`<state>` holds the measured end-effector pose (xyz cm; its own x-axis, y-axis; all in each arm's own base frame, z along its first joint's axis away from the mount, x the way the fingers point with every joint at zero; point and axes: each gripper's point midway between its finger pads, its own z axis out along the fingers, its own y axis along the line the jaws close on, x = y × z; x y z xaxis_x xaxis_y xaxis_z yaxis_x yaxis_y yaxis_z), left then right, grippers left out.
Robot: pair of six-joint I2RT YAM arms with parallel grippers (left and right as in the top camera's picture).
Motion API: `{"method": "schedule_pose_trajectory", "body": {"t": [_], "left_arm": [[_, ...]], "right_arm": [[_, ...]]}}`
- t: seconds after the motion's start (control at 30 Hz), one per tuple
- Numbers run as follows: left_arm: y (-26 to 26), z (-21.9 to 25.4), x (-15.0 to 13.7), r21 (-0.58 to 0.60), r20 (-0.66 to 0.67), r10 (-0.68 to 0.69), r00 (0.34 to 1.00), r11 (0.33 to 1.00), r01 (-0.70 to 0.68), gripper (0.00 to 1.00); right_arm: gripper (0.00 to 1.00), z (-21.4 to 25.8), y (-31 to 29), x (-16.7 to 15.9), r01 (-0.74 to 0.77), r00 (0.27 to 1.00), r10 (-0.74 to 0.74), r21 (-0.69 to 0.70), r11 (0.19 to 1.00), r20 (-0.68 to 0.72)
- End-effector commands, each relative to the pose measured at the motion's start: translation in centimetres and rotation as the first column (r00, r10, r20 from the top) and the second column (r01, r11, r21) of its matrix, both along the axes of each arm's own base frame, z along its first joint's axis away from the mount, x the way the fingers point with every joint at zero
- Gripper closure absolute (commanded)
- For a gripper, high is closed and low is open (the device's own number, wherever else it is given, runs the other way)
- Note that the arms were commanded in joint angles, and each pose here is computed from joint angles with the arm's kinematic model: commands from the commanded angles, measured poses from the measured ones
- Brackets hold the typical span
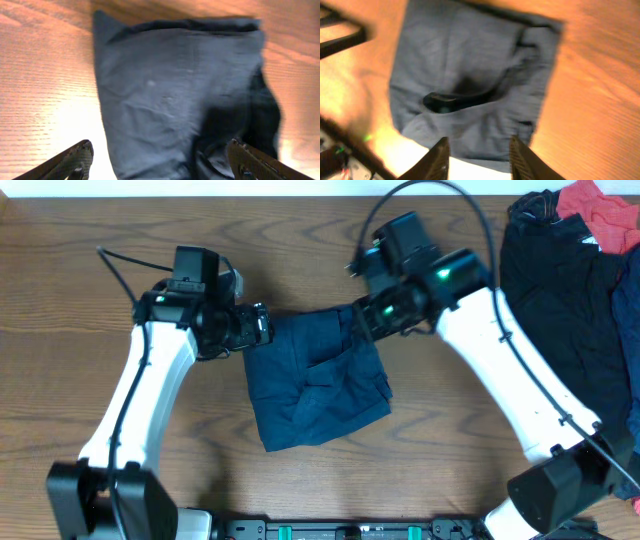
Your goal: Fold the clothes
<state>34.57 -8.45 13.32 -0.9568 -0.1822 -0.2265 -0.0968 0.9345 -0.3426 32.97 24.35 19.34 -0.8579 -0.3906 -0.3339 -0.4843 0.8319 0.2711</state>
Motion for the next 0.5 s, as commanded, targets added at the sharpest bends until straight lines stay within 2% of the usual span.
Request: {"method": "schedule_pose_trajectory", "body": {"t": [0.0, 0.07, 0.2, 0.3, 0.37, 0.4, 0.43, 0.47], "left_arm": [[1.4, -3.0, 0.1, 0.084, -0.066, 0.024, 0.998, 0.996, -0.018, 0.13], [1.6, -4.4, 0.1, 0.095, -0.103, 0.027, 0.994, 0.995, -0.017, 0.13], [1.6, -7.1, -0.2, 0.104, -0.184, 0.028, 0.983, 0.995, -0.009, 0.13], [1.6, -8.2, -0.5, 0.107, -0.219, 0.028, 0.975, 0.994, -0.005, 0.13], [1.5, -8.4, -0.6, 0.102, -0.232, 0.026, 0.972, 0.995, -0.003, 0.13], [1.5, -8.5, -0.7, 0.102, -0.234, 0.026, 0.972, 0.995, -0.002, 0.13], [1.5, -8.5, -0.7, 0.103, -0.237, 0.027, 0.971, 0.995, -0.002, 0.13], [1.5, -8.5, -0.8, 0.102, -0.239, 0.027, 0.971, 0.995, -0.002, 0.13]], "right_arm": [[0.57, -3.5, 2.4, -2.4, -0.106, 0.991, 0.102, -0.047, 0.993, -0.084], [0.52, -5.0, 3.1, -3.1, -0.101, 0.991, 0.092, -0.089, 0.991, -0.101], [0.38, -8.3, 4.3, -3.5, -0.109, 0.989, 0.092, -0.146, 0.983, -0.118], [0.38, -10.4, 4.4, -3.3, -0.093, 0.989, 0.070, -0.182, 0.979, -0.129], [0.50, -11.8, 3.2, -2.5, -0.021, 0.993, -0.009, -0.265, 0.964, -0.113], [0.63, -12.5, 2.3, -2.1, 0.022, 0.994, -0.056, -0.314, 0.949, -0.099], [0.84, -13.0, 1.4, -1.9, 0.061, 0.991, -0.100, -0.358, 0.932, -0.089], [0.99, -13.3, 0.3, -1.9, 0.110, 0.984, -0.157, -0.407, 0.907, -0.083]]}}
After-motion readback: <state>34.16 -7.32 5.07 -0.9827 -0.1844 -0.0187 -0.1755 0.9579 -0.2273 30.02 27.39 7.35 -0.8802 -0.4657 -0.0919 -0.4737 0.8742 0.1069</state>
